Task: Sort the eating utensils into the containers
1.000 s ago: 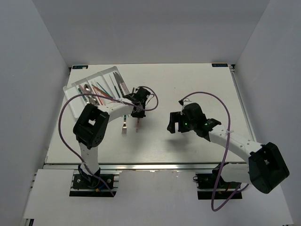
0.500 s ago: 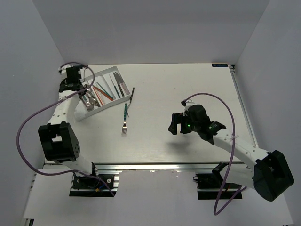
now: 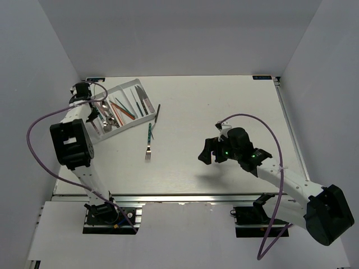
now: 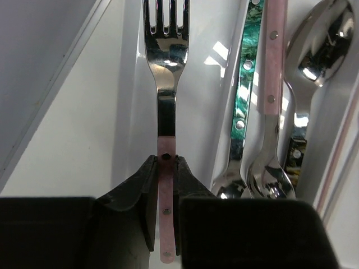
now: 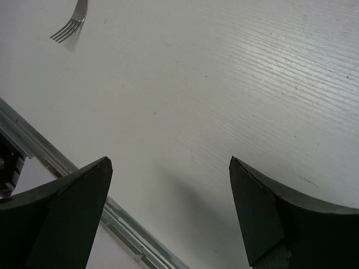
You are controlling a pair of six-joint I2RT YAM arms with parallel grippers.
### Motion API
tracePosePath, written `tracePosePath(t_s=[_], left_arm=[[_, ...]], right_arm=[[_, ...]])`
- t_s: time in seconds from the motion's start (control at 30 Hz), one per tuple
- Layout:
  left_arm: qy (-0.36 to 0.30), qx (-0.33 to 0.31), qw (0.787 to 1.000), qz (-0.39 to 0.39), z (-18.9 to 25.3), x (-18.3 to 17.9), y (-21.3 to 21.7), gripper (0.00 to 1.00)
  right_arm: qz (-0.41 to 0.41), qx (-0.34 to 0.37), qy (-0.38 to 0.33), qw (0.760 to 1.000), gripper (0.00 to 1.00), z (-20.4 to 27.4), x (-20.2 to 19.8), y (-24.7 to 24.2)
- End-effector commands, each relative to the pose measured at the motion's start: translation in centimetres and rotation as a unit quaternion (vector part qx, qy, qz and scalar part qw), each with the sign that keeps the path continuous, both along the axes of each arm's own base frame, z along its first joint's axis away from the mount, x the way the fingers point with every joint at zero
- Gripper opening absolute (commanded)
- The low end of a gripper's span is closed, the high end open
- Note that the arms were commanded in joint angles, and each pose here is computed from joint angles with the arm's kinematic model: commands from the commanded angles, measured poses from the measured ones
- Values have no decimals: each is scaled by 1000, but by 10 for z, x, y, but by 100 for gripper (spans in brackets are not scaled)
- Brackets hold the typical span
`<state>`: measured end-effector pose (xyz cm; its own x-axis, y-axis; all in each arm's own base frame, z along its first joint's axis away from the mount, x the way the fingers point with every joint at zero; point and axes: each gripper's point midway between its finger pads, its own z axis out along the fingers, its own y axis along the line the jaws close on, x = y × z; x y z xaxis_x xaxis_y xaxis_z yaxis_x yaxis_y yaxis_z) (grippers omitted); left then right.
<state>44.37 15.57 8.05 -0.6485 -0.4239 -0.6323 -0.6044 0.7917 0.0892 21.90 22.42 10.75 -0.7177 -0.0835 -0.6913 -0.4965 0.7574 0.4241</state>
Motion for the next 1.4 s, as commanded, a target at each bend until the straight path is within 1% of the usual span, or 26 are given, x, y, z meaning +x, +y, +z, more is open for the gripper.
tracePosePath(t_s=[0.0, 0.07, 0.1, 0.13, 0.17, 0.2, 0.23, 0.27, 0.3, 0.37, 0.47, 0.5, 0.53, 0.63, 0.67, 0.73, 0.8, 0.83, 0.9, 1.03, 1.07, 1.1, 1.2, 1.23, 1.3, 1.37], left_arm=[[2, 6, 1000, 3, 1, 10, 7, 0], [20, 3, 1000, 8, -10, 5, 8, 0], [21, 3, 1000, 13, -11, 3, 8, 4], [22, 6, 1000, 18, -10, 0, 9, 18], [22, 8, 999, 23, -8, -2, 10, 29], [9, 13, 999, 28, 4, -2, 11, 48], [1, 15, 1000, 28, 12, -2, 11, 48], [-10, 19, 999, 30, 21, -2, 11, 62], [-37, 24, 998, 33, 43, -1, 12, 67], [-72, 18, 997, 25, 67, 3, 7, 74], [-135, -5, 991, 6, 107, 4, -11, 81], [-139, -14, 990, 0, 107, -1, -21, 86], [-160, -12, 987, -11, 125, -4, -33, 98], [-135, 8, 989, -57, 125, -15, -90, 98], [-132, 9, 986, -101, 127, -18, -133, 98], [-107, -1, 987, -121, 104, -33, -161, 98], [-107, -24, 981, -159, 93, -45, -198, 98], [-116, -32, 977, -176, 90, -45, -212, 97], [-99, -38, 972, -209, 71, -57, -238, 94], [-97, -73, 946, -300, 56, -58, -300, 85], [-101, -75, 938, -323, 60, -58, -319, 83], [-86, -68, 935, -339, 50, -56, -327, 81], [-79, -66, 925, -366, 47, -46, -345, 74], [-67, -63, 925, -368, 35, -42, -347, 72], [-69, -54, 922, -376, 37, -30, -352, 66], [-53, -35, 925, -375, 23, -20, -351, 62]], right_arm=[[24, 32, -20, 999, 89, 13, -3, 8], [24, 34, -20, 999, 89, 14, -3, 9], [24, 34, -20, 999, 89, 13, -3, 9], [23, 32, -17, 999, 89, 11, -3, 9], [24, 32, -16, 999, 89, 11, -2, 10], [22, 31, -15, 999, 89, 10, -2, 10], [21, 30, -15, 999, 89, 9, -1, 9], [22, 28, -14, 999, 89, 8, -1, 9], [22, 28, -14, 999, 89, 8, -1, 9], [19, 25, -12, 999, 89, 6, -1, 8], [15, 23, -14, 1000, 89, 6, 1, 8], [13, 22, -16, 1000, 89, 7, 2, 7], [11, 20, -16, 1000, 89, 5, 3, 7], [6, 15, -17, 1000, 89, 4, 5, 5], [4, 13, -17, 1000, 89, 3, 5, 4], [-1, 10, -19, 1000, 89, 2, 7, 3], [-3, 8, -18, 1000, 89, 2, 7, 2], [-4, 9, -19, 1000, 89, 2, 7, 2], [-3, 11, -20, 1000, 90, 2, 7, 3], [-3, 8, -17, 1000, 89, -2, 7, 3], [-4, 6, -15, 1000, 89, -3, 7, 2], [-5, 4, -14, 1000, 89, -5, 7, 2], [-8, 0, -14, 1000, 89, -6, 9, 1], [-9, -1, -14, 1000, 89, -6, 9, 0], [-10, -2, -13, 1000, 89, -7, 9, 0], [-9, -2, -14, 1000, 89, -8, 9, 0]])
